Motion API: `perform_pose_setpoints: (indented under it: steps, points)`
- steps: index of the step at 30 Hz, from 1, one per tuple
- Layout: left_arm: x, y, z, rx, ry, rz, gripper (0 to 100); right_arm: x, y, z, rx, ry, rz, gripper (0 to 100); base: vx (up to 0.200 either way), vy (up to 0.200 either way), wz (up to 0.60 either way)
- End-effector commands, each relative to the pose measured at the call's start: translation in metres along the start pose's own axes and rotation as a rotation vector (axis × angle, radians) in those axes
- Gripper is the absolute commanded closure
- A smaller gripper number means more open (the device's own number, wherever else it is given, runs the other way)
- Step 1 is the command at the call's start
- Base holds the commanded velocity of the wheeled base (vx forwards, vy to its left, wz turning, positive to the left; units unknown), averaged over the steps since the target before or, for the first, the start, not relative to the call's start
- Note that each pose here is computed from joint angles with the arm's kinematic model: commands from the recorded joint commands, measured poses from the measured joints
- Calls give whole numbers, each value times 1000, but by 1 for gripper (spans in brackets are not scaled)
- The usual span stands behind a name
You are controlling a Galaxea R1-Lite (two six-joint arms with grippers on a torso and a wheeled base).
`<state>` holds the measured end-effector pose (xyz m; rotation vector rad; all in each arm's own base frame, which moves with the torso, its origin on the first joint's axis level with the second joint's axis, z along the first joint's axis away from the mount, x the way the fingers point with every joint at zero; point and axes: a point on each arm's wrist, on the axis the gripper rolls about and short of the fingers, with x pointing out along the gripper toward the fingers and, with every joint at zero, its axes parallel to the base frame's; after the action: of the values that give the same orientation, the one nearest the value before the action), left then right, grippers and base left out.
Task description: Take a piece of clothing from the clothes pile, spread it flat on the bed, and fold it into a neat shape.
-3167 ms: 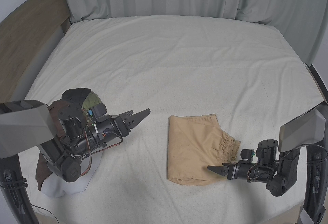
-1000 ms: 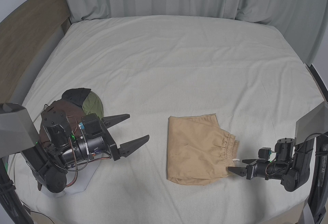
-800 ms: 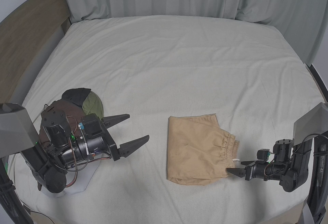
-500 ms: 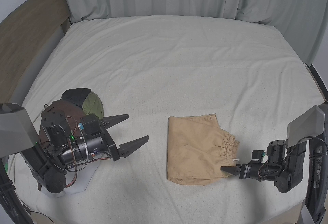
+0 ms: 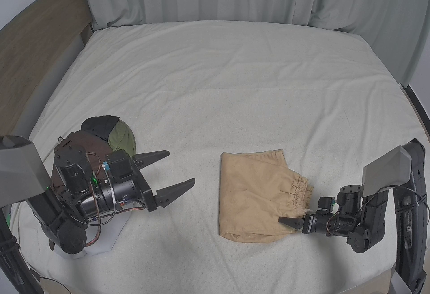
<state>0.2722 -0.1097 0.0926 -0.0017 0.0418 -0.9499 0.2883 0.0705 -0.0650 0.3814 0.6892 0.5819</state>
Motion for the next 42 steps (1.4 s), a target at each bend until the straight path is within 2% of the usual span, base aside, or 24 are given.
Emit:
perform_pose_setpoints:
  steps: [1,10,11,29,33,42]
  points:
    - [0,0,0,1,-1,0,0,4,-2,0,-2,-3,-2,0,0,0,0]
    - [0,1,0,9,-2,2,0,3,-1,-1,0,0,-2,0,0,0,0]
    - [0,1,0,8,-2,2,0,3,-1,-1,0,0,-2,100,0,0,0]
    - [-2,0,5,18,-15,4,0,3,3,1,-10,-4,8,100,0,0,0]
    - [-3,-1,7,21,-19,4,0,-3,12,12,-33,-37,27,100,0,0,0]
    - [-4,-1,8,23,-22,4,0,-24,52,36,-103,-110,114,100,0,0,0]
